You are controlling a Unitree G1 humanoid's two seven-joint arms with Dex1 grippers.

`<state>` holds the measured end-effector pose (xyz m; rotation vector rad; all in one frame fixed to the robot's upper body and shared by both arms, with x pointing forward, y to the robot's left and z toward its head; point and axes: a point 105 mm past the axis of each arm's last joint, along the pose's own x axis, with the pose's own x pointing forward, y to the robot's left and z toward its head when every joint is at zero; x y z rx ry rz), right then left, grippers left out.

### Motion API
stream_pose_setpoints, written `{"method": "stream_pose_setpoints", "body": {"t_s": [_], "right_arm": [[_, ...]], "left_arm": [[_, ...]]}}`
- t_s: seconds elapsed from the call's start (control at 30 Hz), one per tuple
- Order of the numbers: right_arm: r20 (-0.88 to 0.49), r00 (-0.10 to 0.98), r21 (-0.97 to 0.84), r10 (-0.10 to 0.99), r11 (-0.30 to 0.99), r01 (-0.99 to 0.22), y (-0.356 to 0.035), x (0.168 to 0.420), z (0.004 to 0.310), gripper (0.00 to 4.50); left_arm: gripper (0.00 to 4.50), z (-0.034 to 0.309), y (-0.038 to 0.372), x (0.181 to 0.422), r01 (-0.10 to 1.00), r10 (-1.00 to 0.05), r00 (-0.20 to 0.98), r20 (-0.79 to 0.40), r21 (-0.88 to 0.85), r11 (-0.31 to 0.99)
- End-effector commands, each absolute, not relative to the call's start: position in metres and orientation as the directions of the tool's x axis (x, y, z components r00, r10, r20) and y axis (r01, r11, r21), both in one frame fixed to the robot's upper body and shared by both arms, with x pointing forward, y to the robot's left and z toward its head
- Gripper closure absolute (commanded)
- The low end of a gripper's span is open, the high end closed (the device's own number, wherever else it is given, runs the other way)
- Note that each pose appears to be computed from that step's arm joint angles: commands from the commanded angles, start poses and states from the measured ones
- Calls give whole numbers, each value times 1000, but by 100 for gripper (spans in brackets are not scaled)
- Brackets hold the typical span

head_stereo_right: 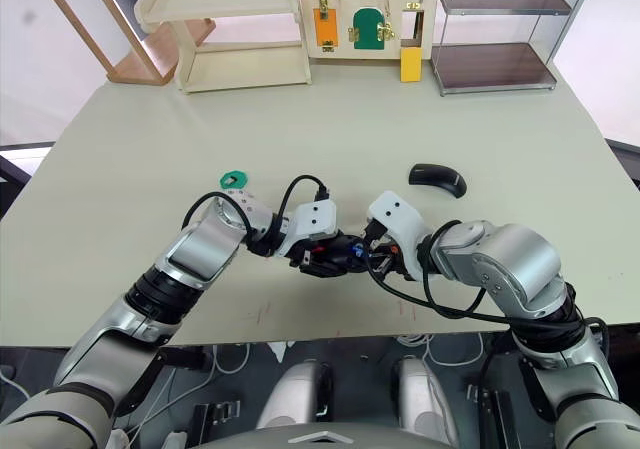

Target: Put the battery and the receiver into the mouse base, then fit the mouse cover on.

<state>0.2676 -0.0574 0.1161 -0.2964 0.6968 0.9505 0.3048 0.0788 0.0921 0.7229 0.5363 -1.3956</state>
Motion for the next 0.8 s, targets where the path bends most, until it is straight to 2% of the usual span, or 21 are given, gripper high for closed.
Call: {"method": "stream_pose_setpoints", "body": {"t_s": [0.03,0.5,0.57,0.63,0.73,0.77,0.8], "right_arm": [[-626,391,56,675,539,-840,-50,269,128,433],[-599,397,90,695,551,-830,-44,270,126,433],[-594,398,93,699,552,-829,-44,269,126,328],[-588,399,95,703,550,-830,-44,269,126,245],[-574,394,108,718,543,-833,-44,267,127,74],[-570,386,112,726,534,-838,-44,265,128,50],[-566,394,109,724,540,-835,-48,266,128,50]], "left_arm": [[157,60,85,290,1000,-629,31,-777,23,21],[157,61,85,290,999,-630,32,-776,23,23],[157,61,85,290,999,-629,32,-777,23,22],[157,61,85,290,1000,-630,31,-776,22,22],[157,61,85,290,1000,-630,31,-776,22,22],[157,61,85,290,1000,-629,31,-777,22,22],[157,61,85,290,999,-629,32,-777,23,23]]}}
